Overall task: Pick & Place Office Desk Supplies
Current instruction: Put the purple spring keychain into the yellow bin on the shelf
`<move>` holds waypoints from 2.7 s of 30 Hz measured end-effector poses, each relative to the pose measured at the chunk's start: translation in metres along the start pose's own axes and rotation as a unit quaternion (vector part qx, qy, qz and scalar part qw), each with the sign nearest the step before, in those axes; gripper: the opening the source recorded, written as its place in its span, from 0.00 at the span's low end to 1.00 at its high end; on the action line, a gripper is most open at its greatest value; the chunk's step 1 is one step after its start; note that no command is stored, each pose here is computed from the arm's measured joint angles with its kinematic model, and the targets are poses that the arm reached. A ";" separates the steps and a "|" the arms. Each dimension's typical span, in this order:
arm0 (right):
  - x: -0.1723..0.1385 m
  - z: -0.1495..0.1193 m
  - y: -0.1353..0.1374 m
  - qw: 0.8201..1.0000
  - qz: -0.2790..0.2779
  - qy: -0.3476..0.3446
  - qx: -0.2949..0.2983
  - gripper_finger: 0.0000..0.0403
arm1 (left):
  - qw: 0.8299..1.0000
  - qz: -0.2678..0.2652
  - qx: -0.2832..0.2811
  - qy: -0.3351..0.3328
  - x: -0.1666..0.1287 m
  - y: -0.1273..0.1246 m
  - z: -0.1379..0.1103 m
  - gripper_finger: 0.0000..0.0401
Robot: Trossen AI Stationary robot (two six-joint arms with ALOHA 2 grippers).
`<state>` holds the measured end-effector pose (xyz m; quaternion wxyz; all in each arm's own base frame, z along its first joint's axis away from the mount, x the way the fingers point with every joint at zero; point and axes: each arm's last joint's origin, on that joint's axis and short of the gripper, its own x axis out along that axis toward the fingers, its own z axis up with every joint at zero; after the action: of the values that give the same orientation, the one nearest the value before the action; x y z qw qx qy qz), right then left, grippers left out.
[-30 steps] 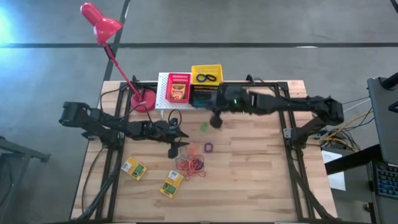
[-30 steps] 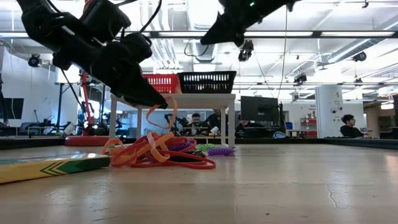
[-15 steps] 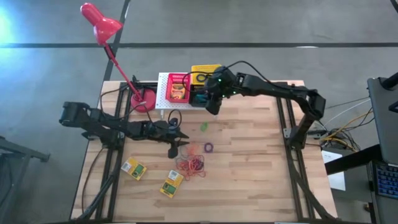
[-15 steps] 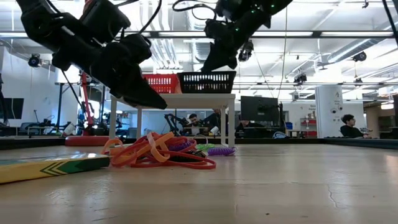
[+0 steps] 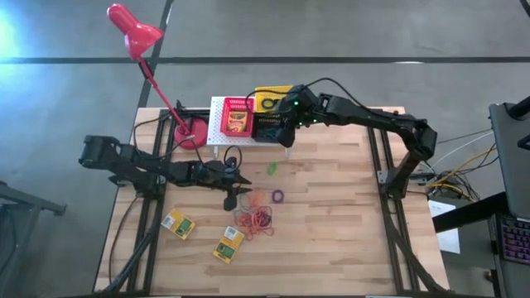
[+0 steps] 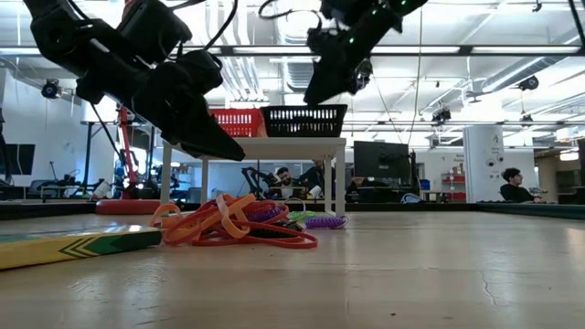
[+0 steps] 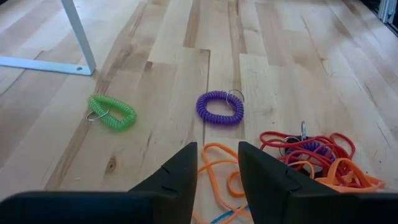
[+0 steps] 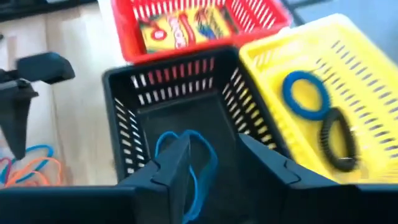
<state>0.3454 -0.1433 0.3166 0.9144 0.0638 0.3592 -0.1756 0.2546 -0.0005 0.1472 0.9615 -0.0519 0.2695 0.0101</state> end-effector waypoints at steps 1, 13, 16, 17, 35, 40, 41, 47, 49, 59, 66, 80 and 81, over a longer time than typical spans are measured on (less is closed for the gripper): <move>-0.006 0.002 0.002 1.000 0.000 -0.008 -0.005 0.33 | 1.000 0.000 0.000 0.000 0.000 0.000 0.000 0.29; -0.075 -0.039 0.055 0.994 0.058 -0.042 -0.086 0.29 | 1.000 0.000 -0.026 -0.003 0.000 0.000 0.001 0.29; -0.074 -0.068 0.063 0.995 0.055 -0.041 -0.066 0.27 | 1.000 0.004 -0.026 -0.005 0.000 0.000 0.001 0.29; -0.072 -0.078 0.066 0.996 0.058 -0.045 -0.058 0.26 | 1.000 0.004 -0.026 -0.005 0.000 0.000 0.001 0.29; -0.001 -0.195 0.112 0.980 0.154 -0.121 -0.035 0.23 | 0.999 0.009 -0.038 -0.006 0.000 0.000 0.001 0.29; 0.020 -0.200 0.118 0.981 0.168 -0.099 -0.024 0.28 | 0.999 0.010 -0.040 -0.002 0.000 0.001 0.000 0.29; 0.025 -0.200 0.120 0.981 0.167 -0.093 -0.021 0.29 | 0.999 0.010 -0.041 -0.001 0.000 0.001 0.000 0.29; 0.051 -0.196 0.132 0.984 0.165 -0.066 -0.023 0.38 | 0.998 0.009 -0.040 0.048 -0.001 -0.001 -0.010 0.29; 0.061 -0.195 0.136 0.985 0.163 -0.055 -0.027 0.40 | 0.997 0.010 -0.040 0.070 -0.001 -0.001 -0.014 0.29; 0.086 -0.189 0.142 0.995 0.100 0.017 -0.025 0.41 | 0.992 0.016 -0.079 0.095 -0.002 0.000 -0.019 0.29; 0.094 -0.191 0.143 0.994 0.089 0.050 -0.035 0.34 | 0.992 0.017 -0.079 0.092 -0.002 -0.001 -0.018 0.29; 0.087 -0.193 0.141 0.993 0.085 0.076 -0.039 0.04 | 0.993 0.019 -0.079 0.091 -0.002 -0.001 -0.018 0.29; 0.084 -0.192 0.140 0.992 0.085 0.079 -0.040 0.04 | 0.993 0.019 -0.079 0.091 -0.002 -0.001 -0.018 0.29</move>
<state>0.3318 0.0107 0.1174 0.8966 0.0711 0.4302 -0.0775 0.2439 -0.0029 0.1330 0.9258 -0.1233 0.3547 0.0444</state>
